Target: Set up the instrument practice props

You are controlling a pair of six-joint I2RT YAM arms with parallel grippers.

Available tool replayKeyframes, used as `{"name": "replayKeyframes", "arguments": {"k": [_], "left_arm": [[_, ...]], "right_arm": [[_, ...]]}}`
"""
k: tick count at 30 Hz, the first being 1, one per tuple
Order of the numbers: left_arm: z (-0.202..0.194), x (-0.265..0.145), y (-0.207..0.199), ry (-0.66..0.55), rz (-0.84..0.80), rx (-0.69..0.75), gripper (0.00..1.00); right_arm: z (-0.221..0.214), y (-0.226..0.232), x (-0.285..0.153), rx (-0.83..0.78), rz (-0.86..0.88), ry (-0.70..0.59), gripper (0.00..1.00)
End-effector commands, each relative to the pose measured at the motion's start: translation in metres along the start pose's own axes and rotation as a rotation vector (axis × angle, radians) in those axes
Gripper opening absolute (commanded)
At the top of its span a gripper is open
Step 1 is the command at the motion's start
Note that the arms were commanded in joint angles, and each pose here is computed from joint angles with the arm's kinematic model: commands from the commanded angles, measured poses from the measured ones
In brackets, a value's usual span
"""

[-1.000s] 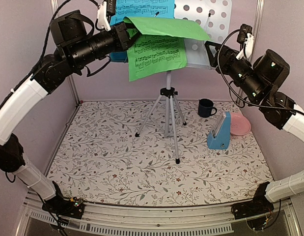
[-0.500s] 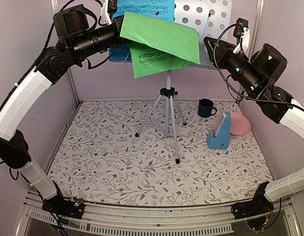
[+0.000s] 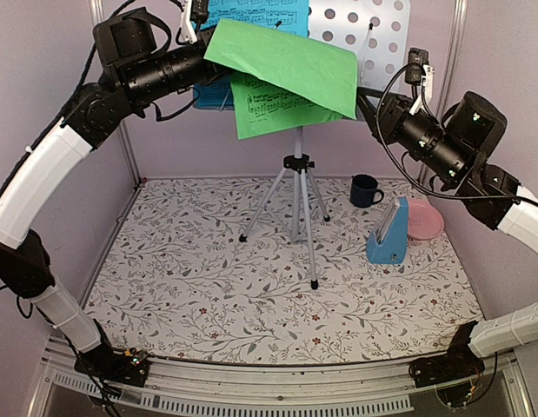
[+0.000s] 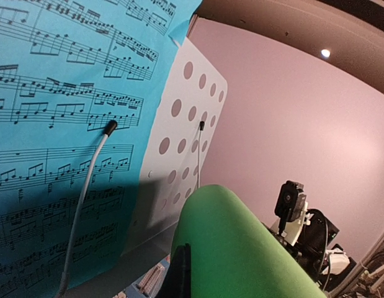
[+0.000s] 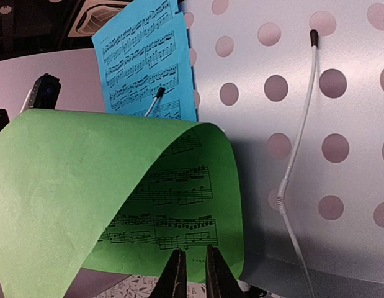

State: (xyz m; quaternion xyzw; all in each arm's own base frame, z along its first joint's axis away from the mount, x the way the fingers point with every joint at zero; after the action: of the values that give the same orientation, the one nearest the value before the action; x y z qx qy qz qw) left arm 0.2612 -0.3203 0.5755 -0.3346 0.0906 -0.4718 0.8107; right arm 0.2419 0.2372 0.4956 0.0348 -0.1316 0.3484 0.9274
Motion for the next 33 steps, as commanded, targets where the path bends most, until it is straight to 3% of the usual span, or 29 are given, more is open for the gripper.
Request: {"name": "replayKeyframes", "arguments": {"k": [1,9,14,21,28,33], "left_arm": [[0.007,-0.006,-0.008,-0.014,-0.043,0.013,0.00],[-0.011,0.003,-0.002,0.032,-0.020,0.095,0.00],[-0.010,0.006,-0.006,0.040,-0.037,0.175,0.00],[-0.001,0.017,-0.009,0.021,-0.023,0.236,0.00],[0.015,0.025,-0.012,-0.028,-0.020,0.261,0.00],[0.012,0.032,-0.004,-0.027,0.008,0.241,0.00]], "right_arm": [[0.025,0.025,0.001,-0.007,0.210,-0.102,0.15],[0.082,0.039,0.016,-0.044,0.273,-0.317,0.27],[0.094,0.014,0.040,-0.099,0.122,-0.387,0.34],[0.099,-0.021,0.072,-0.129,-0.034,-0.394,0.45],[0.105,-0.045,0.082,-0.160,-0.126,-0.400,0.69],[0.110,-0.050,0.086,-0.183,-0.150,-0.389,0.70]]}}
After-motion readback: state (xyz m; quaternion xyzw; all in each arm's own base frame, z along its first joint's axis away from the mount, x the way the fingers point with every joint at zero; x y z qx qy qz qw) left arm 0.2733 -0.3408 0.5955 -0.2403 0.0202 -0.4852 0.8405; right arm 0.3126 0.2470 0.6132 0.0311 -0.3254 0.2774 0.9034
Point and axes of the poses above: each gripper's point midway between its finger pads, its own x axis out along the fingers, its own y axis along the line the jaws close on, z = x × y, the point moved 5 cm from there along -x, back along the fingers, and after that the axes turned 15 degrees about -x, right-handed, at the moved point
